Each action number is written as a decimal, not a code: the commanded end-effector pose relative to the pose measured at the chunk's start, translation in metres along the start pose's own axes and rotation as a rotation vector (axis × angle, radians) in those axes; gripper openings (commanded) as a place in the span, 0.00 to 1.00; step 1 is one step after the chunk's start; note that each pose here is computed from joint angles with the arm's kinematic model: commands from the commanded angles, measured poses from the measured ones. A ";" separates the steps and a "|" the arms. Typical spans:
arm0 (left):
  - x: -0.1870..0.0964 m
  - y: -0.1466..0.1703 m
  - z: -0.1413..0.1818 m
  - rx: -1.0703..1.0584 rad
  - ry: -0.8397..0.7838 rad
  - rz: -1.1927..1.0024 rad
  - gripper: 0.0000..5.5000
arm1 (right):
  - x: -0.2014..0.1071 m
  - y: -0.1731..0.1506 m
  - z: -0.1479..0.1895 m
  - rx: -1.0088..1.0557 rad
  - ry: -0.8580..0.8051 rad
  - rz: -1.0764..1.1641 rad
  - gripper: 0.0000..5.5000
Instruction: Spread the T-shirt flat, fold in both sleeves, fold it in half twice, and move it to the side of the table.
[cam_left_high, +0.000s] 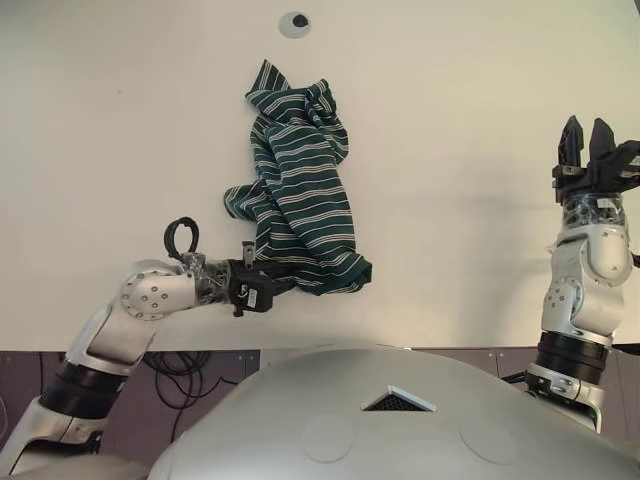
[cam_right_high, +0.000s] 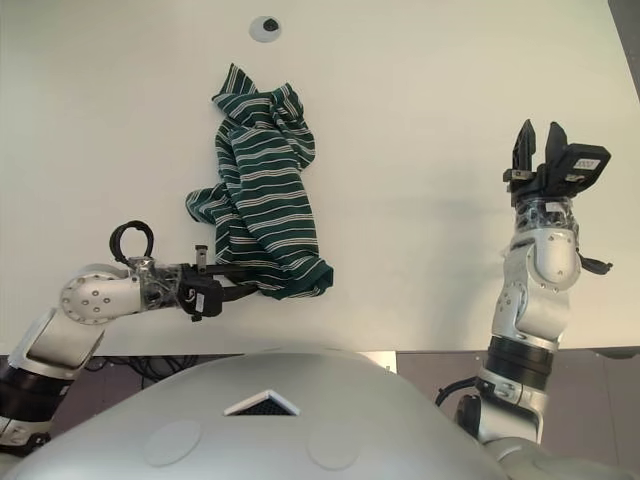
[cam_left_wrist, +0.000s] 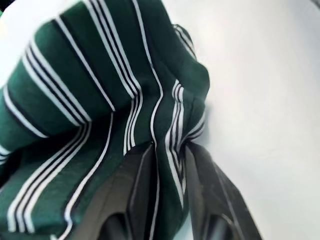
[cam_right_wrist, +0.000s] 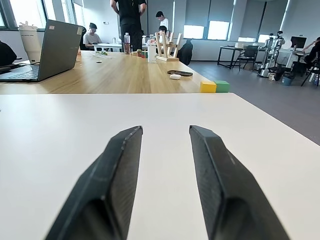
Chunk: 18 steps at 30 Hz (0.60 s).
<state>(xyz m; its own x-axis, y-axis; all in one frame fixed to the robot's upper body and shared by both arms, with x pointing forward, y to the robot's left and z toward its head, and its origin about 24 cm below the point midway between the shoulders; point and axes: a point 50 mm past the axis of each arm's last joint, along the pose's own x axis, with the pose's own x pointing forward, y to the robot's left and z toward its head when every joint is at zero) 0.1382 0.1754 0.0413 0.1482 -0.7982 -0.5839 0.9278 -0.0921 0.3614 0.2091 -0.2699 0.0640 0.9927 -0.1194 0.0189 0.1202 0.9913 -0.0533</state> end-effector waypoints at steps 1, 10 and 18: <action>0.001 -0.006 -0.004 -0.023 0.017 -0.033 0.20 | -0.001 0.002 0.000 0.003 0.005 0.008 0.32; -0.009 -0.003 0.003 -0.077 -0.011 -0.062 0.11 | -0.002 0.002 -0.001 -0.001 0.014 0.009 0.32; -0.005 0.009 0.004 -0.173 -0.066 0.020 0.01 | -0.001 0.003 0.000 -0.002 0.012 0.011 0.32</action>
<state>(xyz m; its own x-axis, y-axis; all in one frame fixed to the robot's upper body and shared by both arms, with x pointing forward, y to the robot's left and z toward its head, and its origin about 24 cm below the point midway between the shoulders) 0.1342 0.1777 0.0442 0.1070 -0.8263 -0.5529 0.9764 -0.0176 0.2152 0.2072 -0.2683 0.0627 0.9935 -0.1135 0.0091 0.1138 0.9920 -0.0552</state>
